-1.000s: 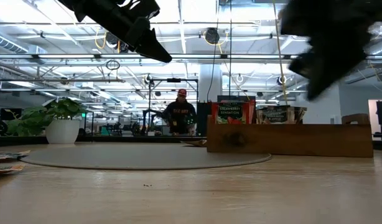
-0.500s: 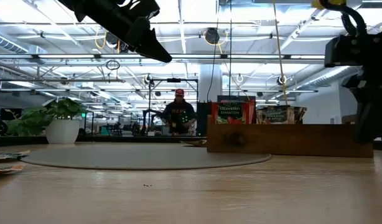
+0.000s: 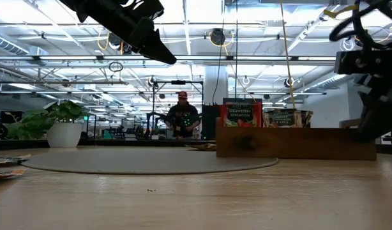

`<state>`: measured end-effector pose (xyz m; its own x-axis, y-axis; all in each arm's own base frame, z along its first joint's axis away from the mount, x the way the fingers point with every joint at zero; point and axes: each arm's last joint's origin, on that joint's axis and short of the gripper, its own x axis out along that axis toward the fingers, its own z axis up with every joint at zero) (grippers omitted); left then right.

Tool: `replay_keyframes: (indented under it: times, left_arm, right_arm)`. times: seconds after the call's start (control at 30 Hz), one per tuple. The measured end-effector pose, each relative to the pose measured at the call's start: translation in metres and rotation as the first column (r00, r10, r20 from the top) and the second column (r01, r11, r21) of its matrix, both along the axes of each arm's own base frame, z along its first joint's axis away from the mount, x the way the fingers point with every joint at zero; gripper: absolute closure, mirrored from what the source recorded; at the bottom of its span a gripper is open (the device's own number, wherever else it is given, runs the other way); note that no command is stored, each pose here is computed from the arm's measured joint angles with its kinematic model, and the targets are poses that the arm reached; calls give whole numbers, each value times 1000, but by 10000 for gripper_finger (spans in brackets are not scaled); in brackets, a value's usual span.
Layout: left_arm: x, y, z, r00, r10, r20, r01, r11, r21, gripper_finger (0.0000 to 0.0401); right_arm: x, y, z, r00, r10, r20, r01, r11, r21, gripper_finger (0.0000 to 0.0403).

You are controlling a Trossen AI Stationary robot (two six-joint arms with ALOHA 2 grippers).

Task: Pick & Place Tea
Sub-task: Adjust the wooden organizer on the table, then put the brown tea bag into the middle section of the wooden organizer

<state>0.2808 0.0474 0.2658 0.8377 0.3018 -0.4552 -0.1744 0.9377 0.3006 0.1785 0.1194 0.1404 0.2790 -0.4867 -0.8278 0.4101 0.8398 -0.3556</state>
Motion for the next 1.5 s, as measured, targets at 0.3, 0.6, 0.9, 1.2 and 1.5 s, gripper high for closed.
replay_keyframes:
  times: [0.3, 0.6, 0.9, 1.2, 1.5]
  left_arm:
    - [0, 0, 0, 1000, 0, 0, 0, 1000, 0, 210]
    - [0, 0, 0, 1000, 0, 0, 0, 1000, 0, 210]
    - [8, -1, 20, 973, 11, 232, -8, 1000, -12, 210]
    - [8, 17, 5, 981, 138, 134, -138, 990, -9, 210]
    - [15, 57, -63, 960, 51, -276, -37, 998, 54, 210]
  right_arm:
    - [5, -5, -1, 998, 20, 61, -17, 999, -48, 403]
    - [23, 11, 43, 937, 214, 276, -149, 960, -237, 403]
    - [14, -13, 61, 888, 203, 412, -15, 910, -415, 403]
    - [6, -39, 33, 850, 155, 503, 117, 876, -467, 403]
    - [7, -48, 16, 874, 224, 431, 70, 819, -569, 403]
